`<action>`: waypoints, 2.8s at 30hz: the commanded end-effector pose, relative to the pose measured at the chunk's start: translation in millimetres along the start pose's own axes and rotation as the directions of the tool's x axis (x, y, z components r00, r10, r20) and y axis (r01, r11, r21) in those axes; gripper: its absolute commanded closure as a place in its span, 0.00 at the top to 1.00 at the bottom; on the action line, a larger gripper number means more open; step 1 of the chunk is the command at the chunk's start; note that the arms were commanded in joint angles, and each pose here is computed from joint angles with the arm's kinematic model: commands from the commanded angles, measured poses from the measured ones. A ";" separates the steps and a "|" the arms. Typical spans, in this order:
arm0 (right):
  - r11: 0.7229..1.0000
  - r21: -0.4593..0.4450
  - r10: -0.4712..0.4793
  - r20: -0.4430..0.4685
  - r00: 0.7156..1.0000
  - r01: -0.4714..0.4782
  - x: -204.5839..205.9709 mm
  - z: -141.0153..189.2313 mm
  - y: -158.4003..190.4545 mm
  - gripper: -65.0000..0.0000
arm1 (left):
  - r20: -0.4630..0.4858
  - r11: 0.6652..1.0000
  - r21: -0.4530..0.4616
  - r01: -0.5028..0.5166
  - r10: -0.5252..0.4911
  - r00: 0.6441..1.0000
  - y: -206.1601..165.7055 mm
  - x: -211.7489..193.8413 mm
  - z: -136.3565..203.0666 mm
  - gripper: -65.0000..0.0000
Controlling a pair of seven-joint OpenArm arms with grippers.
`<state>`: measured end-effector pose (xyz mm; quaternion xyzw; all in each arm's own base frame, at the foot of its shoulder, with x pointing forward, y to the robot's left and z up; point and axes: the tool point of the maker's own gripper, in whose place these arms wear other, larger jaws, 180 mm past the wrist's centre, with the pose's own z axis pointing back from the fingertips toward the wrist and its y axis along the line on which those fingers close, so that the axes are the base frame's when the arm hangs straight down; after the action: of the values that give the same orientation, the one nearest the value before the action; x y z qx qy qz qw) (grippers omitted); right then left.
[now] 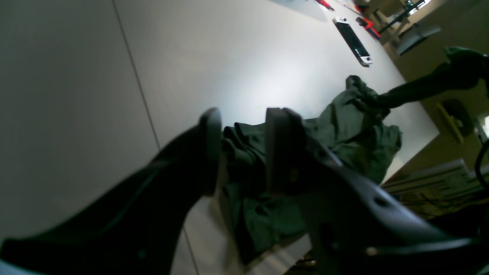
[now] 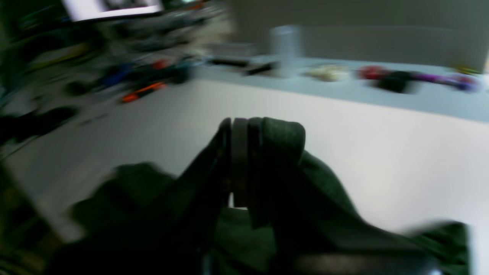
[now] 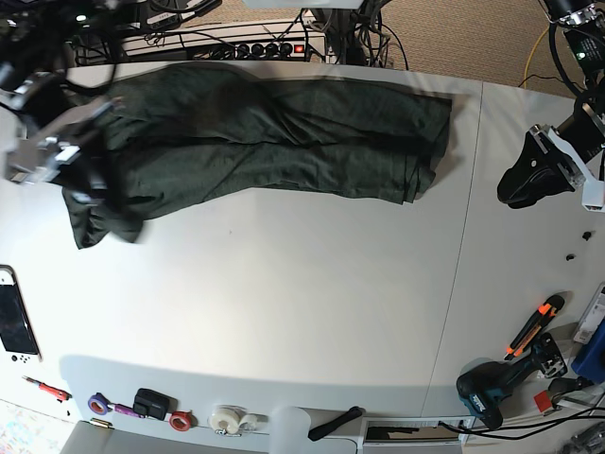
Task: Layout the t-shirt on the table in an organized manner, then fold the t-shirt properly
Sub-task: 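Open the right gripper and release the sleeve onto the shirt, then move the right gripper along the shirt strip and grasp its end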
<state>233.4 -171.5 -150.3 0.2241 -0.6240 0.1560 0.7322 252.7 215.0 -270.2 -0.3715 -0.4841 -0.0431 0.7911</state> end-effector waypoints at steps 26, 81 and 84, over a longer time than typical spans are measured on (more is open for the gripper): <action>0.893 0.440 0.193 -0.175 0.965 -0.098 -68.8 -90.5 157.0 0.00 | 0.037 0.999 -0.016 0.032 -0.032 0.999 -4.4 15.0 2.8 0.30; 0.904 -0.177 0.358 -0.190 0.914 -0.390 -38.7 -139.9 95.2 0.44 | 0.081 0.996 -0.011 0.093 -0.092 0.993 -2.6 42.8 1.5 0.30; 0.870 -0.299 0.318 -0.267 0.910 -0.392 -43.7 -124.4 48.6 0.44 | 0.094 0.995 0.016 0.097 -0.098 0.991 2.3 47.2 9.1 0.30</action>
<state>304.1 -63.9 -214.2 -0.0463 -0.5719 0.2044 0.7931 268.4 233.1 -248.0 -0.3468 -0.5178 -0.0505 0.7804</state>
